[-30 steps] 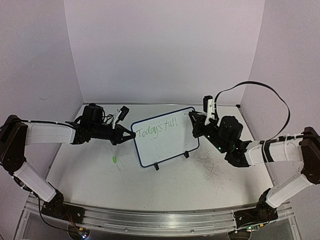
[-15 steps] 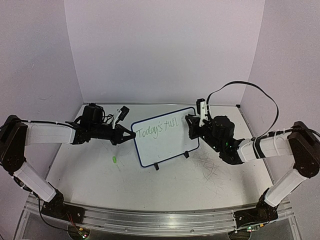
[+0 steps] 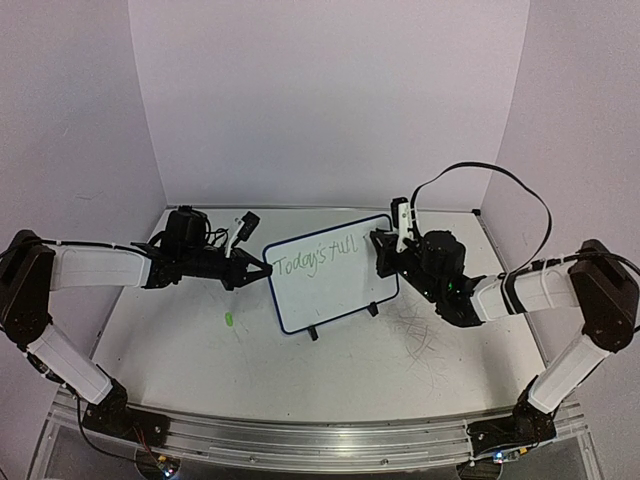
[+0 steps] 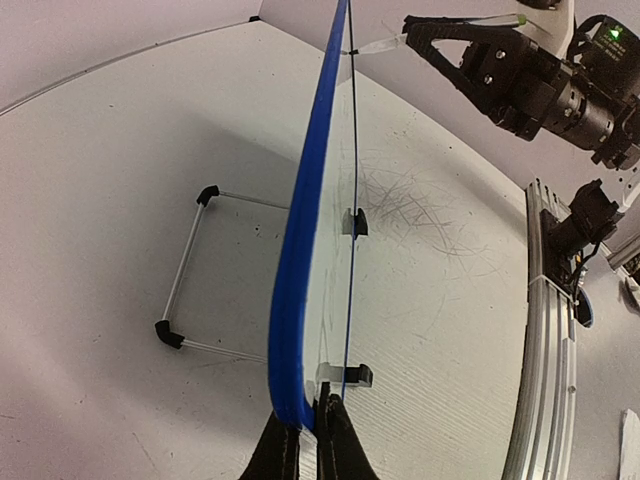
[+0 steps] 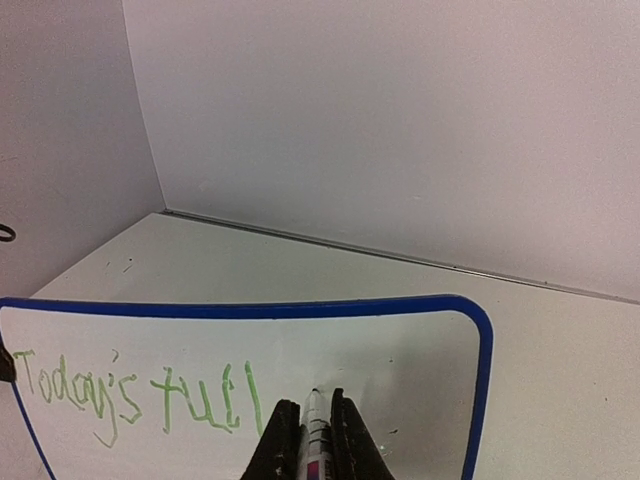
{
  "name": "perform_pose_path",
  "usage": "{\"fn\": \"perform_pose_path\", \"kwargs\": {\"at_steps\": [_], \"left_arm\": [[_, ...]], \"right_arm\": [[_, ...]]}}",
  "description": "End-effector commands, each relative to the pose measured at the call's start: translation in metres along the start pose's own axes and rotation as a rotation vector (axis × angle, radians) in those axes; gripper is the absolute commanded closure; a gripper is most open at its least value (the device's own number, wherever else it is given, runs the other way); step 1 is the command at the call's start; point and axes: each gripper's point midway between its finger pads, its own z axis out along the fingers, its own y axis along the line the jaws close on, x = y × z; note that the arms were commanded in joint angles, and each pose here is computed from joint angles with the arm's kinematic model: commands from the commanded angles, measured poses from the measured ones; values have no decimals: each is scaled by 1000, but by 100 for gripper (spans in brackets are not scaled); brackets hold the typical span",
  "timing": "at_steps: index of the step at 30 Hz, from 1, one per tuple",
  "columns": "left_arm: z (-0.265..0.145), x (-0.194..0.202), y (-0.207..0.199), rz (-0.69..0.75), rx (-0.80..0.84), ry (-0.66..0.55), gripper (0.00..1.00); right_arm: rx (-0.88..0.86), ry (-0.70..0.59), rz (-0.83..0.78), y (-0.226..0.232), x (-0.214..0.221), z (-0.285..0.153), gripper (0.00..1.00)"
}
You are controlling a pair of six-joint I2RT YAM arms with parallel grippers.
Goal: Write a sentence on the whiteboard
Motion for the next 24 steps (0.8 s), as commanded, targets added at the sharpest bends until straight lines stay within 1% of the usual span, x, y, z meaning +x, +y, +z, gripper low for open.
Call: {"fn": "perform_pose_path", "kwargs": {"at_steps": [1, 11, 24], "left_arm": [[-4, -5, 14, 75, -94, 5, 100], [-5, -5, 13, 79, -93, 6, 100], [-4, -4, 14, 77, -93, 9, 100]], "right_arm": [[12, -38, 21, -1, -13, 8, 100], [11, -16, 13, 0, -3, 15, 100], [16, 16, 18, -3, 10, 9, 100]]}}
